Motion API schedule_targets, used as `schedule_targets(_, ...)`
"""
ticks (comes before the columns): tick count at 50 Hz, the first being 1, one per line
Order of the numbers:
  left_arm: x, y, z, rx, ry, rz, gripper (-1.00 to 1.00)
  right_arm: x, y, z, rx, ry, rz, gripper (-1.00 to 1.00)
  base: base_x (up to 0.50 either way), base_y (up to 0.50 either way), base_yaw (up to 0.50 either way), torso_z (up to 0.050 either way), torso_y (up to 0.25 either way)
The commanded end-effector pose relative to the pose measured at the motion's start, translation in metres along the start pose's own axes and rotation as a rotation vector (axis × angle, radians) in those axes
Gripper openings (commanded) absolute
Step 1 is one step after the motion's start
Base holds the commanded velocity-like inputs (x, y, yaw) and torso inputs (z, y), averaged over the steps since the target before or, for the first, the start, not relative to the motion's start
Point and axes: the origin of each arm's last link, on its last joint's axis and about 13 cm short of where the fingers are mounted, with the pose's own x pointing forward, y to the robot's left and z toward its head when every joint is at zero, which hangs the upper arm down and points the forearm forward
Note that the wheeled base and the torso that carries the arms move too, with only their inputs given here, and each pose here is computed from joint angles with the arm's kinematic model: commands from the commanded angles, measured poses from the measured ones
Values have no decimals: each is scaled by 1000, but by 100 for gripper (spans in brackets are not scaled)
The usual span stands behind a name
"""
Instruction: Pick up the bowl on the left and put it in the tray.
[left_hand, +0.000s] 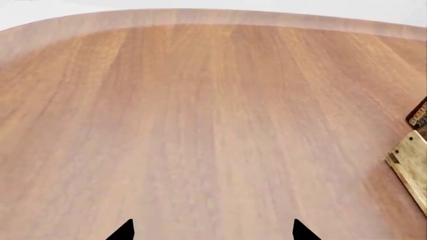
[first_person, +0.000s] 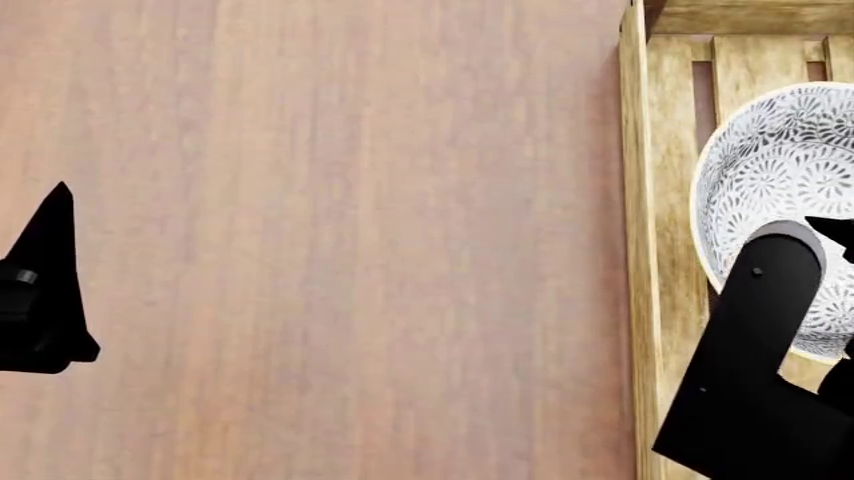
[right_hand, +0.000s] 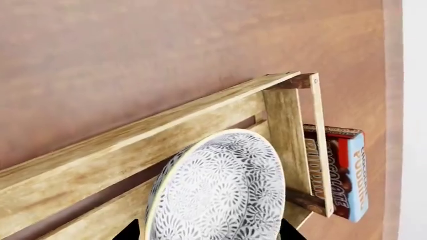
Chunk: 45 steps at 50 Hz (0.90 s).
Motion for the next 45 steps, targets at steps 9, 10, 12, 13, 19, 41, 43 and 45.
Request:
schedule_targets(9,-3,0,4,2,-13,-1,100,-51,-31,15,4,-160,-227,100,0,0,0,0,0)
schedule_targets(10,-3,0,4,7,-18,2,100,-55,-33,14,9,-174,-291,100,0,0,0,0,0)
schedule_targets(12,-4,0,4,12,-21,2,100,-62,-35,13,29,-208,-351,100,0,0,0,0,0)
schedule_targets(13,-4,0,5,13,-23,2,100,-64,-34,13,38,-214,-376,100,0,0,0,0,0)
schedule_targets(19,-11,6,13,-7,-53,15,100,-65,-25,15,159,-265,-492,100,0,0,0,0,0)
schedule_targets(41,-69,28,15,-125,-108,-50,100,-48,121,38,944,-444,-556,100,0,0,0,0,0)
schedule_targets(43,-73,32,10,-136,-104,-55,100,-57,128,42,1055,-477,-563,100,0,0,0,0,0)
schedule_targets(45,-79,31,7,-151,-98,-64,100,-59,133,39,1150,-480,-515,100,0,0,0,0,0)
